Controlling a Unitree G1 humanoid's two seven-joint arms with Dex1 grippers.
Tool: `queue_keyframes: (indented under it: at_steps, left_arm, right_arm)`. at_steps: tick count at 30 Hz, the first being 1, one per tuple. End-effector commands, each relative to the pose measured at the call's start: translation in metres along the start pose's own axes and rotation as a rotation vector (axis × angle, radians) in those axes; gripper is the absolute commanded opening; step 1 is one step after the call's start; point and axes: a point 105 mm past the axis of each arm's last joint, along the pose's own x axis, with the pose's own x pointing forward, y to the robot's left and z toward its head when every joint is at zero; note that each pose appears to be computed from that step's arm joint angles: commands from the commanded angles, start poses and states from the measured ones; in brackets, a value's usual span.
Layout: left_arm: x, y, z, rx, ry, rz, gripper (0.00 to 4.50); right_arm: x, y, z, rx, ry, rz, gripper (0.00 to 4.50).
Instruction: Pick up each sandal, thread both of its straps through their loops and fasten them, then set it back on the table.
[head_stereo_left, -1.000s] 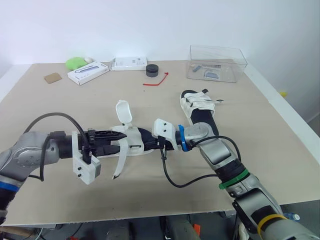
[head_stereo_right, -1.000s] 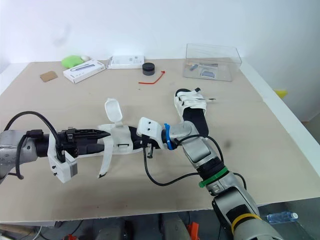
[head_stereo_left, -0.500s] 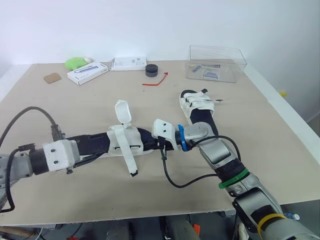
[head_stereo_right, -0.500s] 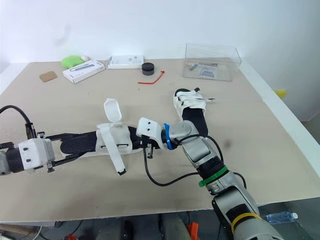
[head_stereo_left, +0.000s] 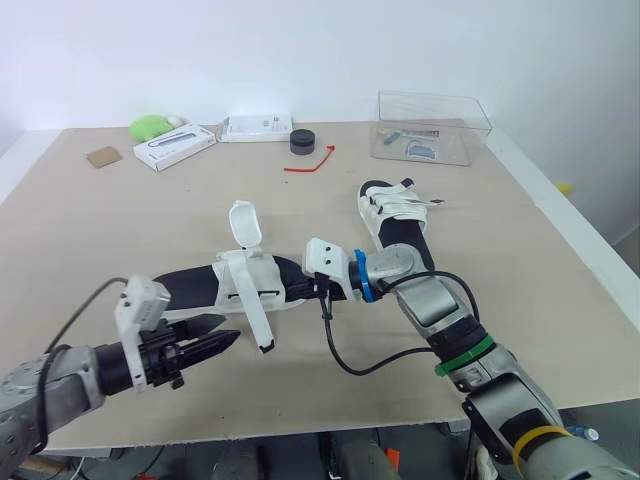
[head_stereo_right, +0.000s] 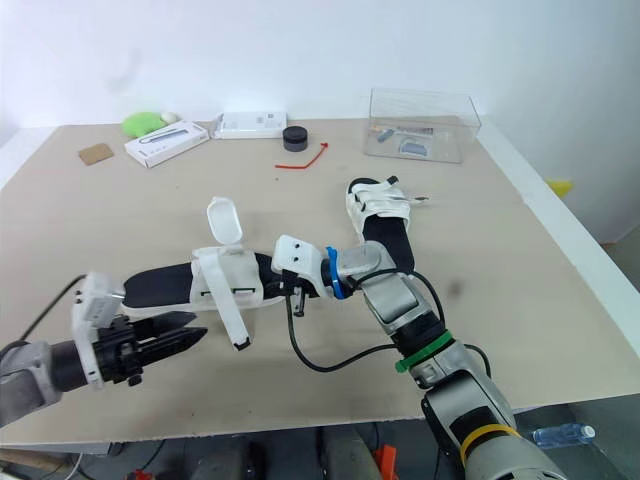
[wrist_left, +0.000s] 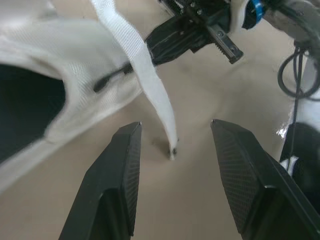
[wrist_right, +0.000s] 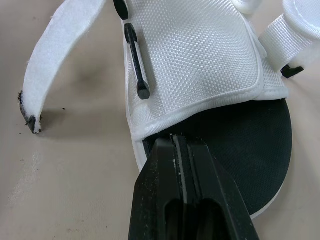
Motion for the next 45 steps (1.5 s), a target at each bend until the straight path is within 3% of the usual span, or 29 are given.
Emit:
queue_keyframes:
  at_steps: [1,12,17,18,23,27,33,38,45]
  left_arm:
    - [0.014,0.002,-0.005,-0.087,0.012,-0.009,2.26]
    - [0.042,-0.003,-0.006,-0.125,0.03,-0.105,2.26]
    - [0.037,0.003,-0.009,-0.12,0.056,-0.098,0.09]
    - [0.035,0.003,-0.009,-0.124,0.06,-0.1,0.03]
    - [0.024,-0.005,0.0,-0.188,0.059,-0.187,0.03]
    - [0.003,-0.005,0.046,-0.291,-0.063,-0.295,0.03]
    - [-0.012,0.021,0.108,-0.26,-0.179,-0.291,0.03]
    - [0.003,0.044,0.106,-0.263,-0.109,-0.247,0.03]
    - [0.025,0.042,0.092,-0.358,0.005,-0.364,0.03]
  right_arm:
    - [0.0,-0.003,0.009,-0.034,-0.009,-0.001,0.0]
    - [-0.002,-0.005,0.009,-0.039,-0.003,-0.011,0.0]
    - [-0.003,-0.005,0.009,-0.04,-0.001,-0.012,0.0]
    - [-0.003,-0.005,0.009,-0.04,-0.001,-0.011,0.0]
    - [-0.003,-0.004,0.009,-0.04,-0.002,-0.01,0.0]
    - [-0.004,-0.004,0.009,-0.04,-0.002,-0.009,0.0]
    - [-0.002,-0.005,0.01,-0.05,-0.002,-0.003,0.0]
    - [-0.001,-0.005,0.01,-0.058,-0.004,-0.003,0.0]
    - [-0.003,-0.004,0.009,-0.052,-0.003,-0.018,0.0]
